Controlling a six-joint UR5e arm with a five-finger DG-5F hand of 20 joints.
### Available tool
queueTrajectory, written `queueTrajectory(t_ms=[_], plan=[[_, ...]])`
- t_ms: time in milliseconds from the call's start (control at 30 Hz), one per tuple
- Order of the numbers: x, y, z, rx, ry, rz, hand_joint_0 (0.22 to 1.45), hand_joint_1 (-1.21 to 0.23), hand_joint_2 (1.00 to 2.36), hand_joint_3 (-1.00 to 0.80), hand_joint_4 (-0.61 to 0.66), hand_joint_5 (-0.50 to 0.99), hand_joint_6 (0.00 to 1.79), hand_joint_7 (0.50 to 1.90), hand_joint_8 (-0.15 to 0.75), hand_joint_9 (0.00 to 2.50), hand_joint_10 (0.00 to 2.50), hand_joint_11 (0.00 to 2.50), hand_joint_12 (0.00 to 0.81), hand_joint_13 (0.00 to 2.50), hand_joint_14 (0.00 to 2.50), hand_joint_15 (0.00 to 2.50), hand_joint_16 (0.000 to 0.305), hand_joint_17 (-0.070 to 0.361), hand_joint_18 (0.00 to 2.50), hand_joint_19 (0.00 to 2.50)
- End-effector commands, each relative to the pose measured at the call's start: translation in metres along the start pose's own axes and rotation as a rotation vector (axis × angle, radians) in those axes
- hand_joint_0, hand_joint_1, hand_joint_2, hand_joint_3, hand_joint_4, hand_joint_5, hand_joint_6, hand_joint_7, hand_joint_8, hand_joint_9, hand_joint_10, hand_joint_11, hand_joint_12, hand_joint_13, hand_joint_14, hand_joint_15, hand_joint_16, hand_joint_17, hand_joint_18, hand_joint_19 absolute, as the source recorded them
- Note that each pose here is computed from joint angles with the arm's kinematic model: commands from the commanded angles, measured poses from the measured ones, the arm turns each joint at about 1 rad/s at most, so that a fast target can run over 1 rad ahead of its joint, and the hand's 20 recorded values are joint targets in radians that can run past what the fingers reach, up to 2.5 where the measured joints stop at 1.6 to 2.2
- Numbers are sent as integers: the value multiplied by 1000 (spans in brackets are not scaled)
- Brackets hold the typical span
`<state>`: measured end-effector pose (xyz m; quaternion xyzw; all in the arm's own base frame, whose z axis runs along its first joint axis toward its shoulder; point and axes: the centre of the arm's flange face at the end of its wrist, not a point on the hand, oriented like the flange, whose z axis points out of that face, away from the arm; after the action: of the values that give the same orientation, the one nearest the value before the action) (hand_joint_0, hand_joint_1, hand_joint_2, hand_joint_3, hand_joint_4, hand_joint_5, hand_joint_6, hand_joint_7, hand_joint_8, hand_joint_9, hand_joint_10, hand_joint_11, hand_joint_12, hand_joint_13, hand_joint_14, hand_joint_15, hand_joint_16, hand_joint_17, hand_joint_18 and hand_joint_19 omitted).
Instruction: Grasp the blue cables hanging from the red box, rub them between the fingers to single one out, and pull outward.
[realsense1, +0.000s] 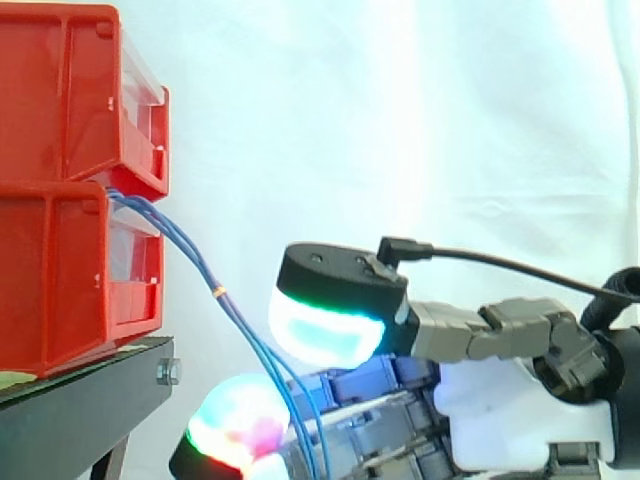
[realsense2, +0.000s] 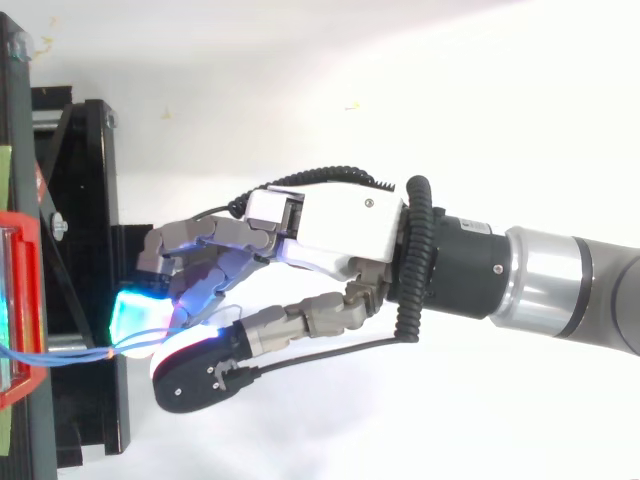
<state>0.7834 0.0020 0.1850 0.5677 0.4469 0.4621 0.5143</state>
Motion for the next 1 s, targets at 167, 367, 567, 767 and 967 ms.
queueTrajectory(t_ms=[167,367,567,767,967], plan=[[3,19,6,-14,1,-31,587,-705,1011,-326,146,-137,756,976,238,802,16,467,337,540,13,327,47,106,320,229],[4,27,7,8,-1,-55,589,-742,1014,-268,141,-169,847,916,242,801,15,501,338,547,15,332,47,106,333,235],[5,33,7,25,-2,-62,592,-755,1015,-230,125,-175,876,897,244,797,17,508,339,555,14,342,47,107,346,237],[5,39,8,34,-4,-65,591,-760,1011,-328,153,-169,884,878,246,810,17,519,339,563,14,348,47,106,354,243],[2,46,7,46,-7,-82,573,-730,1009,-363,150,-153,890,916,246,839,15,519,340,581,15,370,47,106,360,259]])
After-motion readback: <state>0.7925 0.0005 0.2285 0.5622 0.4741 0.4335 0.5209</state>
